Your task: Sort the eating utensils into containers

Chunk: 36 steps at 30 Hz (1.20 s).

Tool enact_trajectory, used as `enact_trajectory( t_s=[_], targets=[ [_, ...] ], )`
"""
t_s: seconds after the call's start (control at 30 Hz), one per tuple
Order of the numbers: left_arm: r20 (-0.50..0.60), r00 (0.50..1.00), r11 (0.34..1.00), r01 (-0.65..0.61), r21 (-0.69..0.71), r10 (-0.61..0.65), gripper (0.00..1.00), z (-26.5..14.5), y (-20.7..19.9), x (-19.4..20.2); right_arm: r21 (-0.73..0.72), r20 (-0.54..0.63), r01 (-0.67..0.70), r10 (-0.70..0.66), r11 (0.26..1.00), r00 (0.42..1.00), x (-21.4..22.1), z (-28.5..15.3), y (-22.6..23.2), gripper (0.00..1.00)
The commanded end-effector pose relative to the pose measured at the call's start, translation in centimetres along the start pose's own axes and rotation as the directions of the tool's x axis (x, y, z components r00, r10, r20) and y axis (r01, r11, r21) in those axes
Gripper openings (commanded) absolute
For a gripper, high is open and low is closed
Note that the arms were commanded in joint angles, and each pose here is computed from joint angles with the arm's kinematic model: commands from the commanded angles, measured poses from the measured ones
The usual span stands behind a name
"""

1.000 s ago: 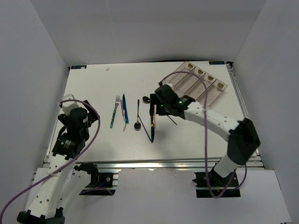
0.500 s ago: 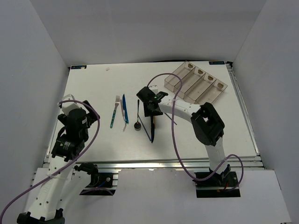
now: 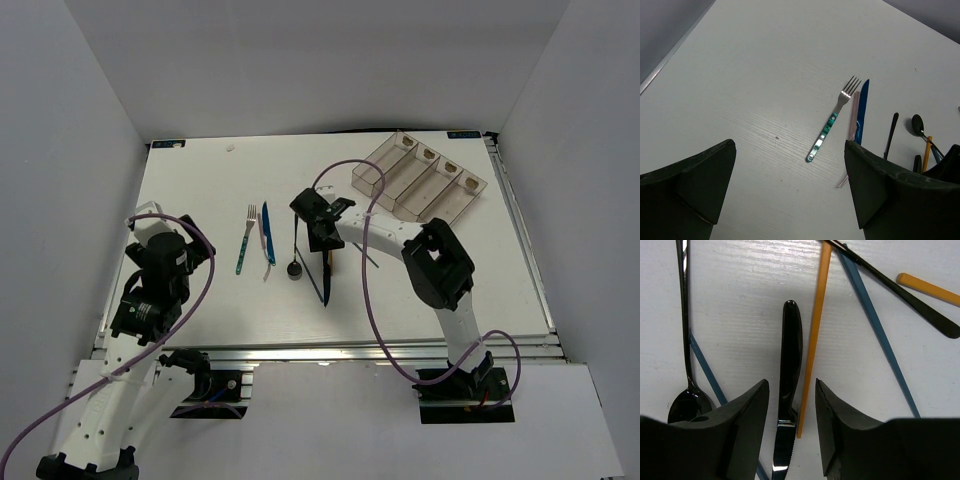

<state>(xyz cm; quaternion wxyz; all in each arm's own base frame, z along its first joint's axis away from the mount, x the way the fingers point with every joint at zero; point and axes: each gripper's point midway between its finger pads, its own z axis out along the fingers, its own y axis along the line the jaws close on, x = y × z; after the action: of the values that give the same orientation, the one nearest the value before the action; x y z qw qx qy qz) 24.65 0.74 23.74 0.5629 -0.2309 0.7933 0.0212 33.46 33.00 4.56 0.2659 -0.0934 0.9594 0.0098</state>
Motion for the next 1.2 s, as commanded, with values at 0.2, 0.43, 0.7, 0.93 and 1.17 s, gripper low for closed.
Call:
enact_trajectory(
  t_s=[0.2, 0.43, 0.7, 0.93, 1.17],
  targets=[
    [-0.003, 1.0, 1.0, -0.011, 0.023, 0.011, 0.98, 0.1, -0.5, 0.1, 0.002, 0.012, 0.014, -0.014, 1.0, 1.0, -0.4, 1.3, 1.2, 0.46],
    [-0.006, 1.0, 1.0, -0.014, 0.027, 0.014, 0.98, 0.1, -0.5, 0.2, 0.025, 0.0, 0.018, -0.018, 1.0, 1.0, -0.2, 1.6, 0.9, 0.43],
    [-0.016, 1.0, 0.999, -0.019, 0.03, 0.019, 0.98, 0.3, -0.7, 0.5, 0.012, 0.022, 0.025, -0.025, 1.0, 0.999, -1.0, 0.9, 1.1, 0.42],
    [-0.012, 1.0, 0.999, -0.017, 0.03, 0.017, 0.98, 0.2, -0.7, 0.4, 0.023, -0.034, 0.044, -0.043, 0.999, 0.998, 0.5, 2.6, 1.3, 0.41],
    [-0.014, 1.0, 0.999, -0.019, 0.036, 0.02, 0.98, 0.2, -0.8, 0.4, 0.054, -0.06, 0.046, -0.043, 0.997, 0.997, 1.5, 3.3, 0.6, 0.4]
  ],
)
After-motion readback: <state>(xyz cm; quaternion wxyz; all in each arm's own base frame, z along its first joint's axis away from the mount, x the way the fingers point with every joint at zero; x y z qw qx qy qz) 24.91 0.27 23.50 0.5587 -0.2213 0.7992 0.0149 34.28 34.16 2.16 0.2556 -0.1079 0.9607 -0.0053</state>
